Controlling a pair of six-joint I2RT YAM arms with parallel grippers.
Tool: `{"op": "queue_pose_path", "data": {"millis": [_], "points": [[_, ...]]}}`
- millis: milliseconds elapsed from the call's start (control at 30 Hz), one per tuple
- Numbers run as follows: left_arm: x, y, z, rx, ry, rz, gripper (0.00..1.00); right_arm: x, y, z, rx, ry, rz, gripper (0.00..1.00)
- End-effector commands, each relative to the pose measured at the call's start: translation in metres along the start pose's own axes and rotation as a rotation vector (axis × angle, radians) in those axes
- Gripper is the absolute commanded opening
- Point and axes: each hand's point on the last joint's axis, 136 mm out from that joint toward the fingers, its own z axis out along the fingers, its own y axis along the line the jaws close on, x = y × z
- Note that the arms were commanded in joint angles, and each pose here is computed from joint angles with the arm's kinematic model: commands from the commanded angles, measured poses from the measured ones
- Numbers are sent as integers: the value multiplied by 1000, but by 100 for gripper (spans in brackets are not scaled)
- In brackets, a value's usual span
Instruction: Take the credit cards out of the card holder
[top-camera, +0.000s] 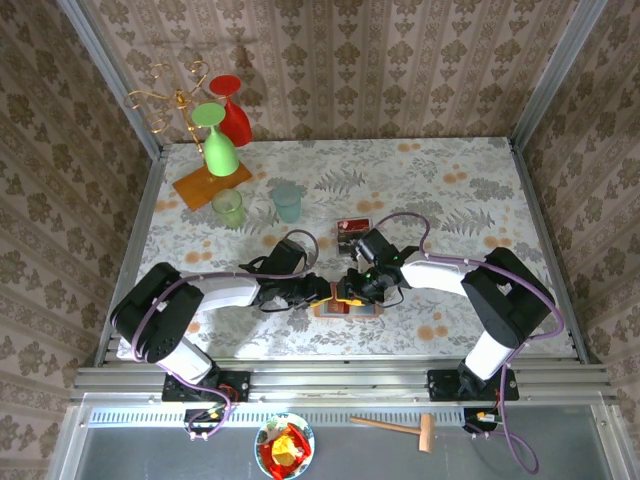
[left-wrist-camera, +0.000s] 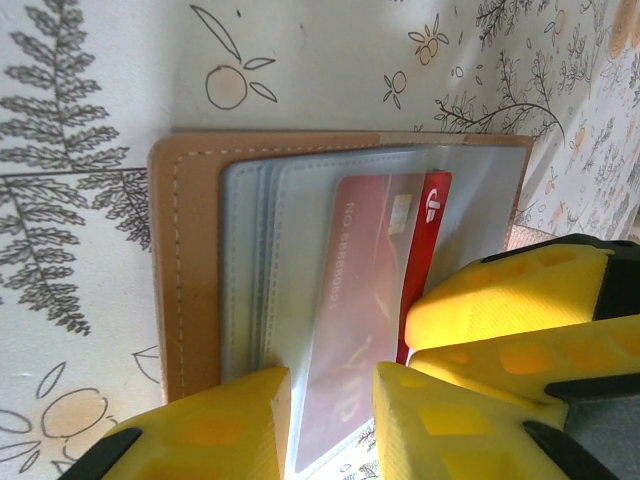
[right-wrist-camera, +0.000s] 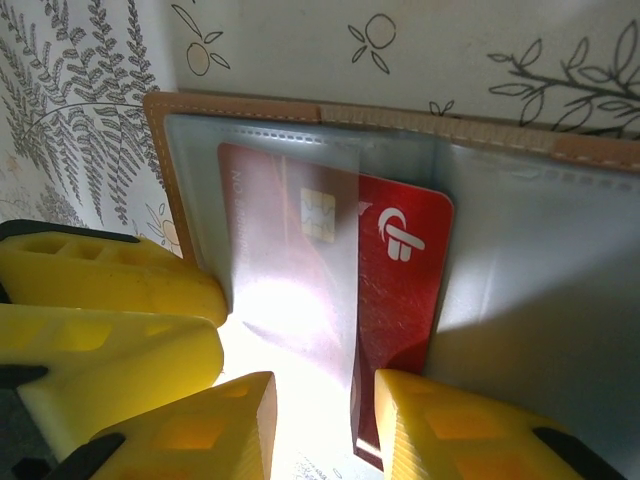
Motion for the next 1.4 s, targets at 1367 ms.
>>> {"op": "queue_pose_path", "data": {"millis": [1367], "points": [[0,-4,2,-46,7,43,10,-11,-12,-11,-82,-43,64,31]]}}
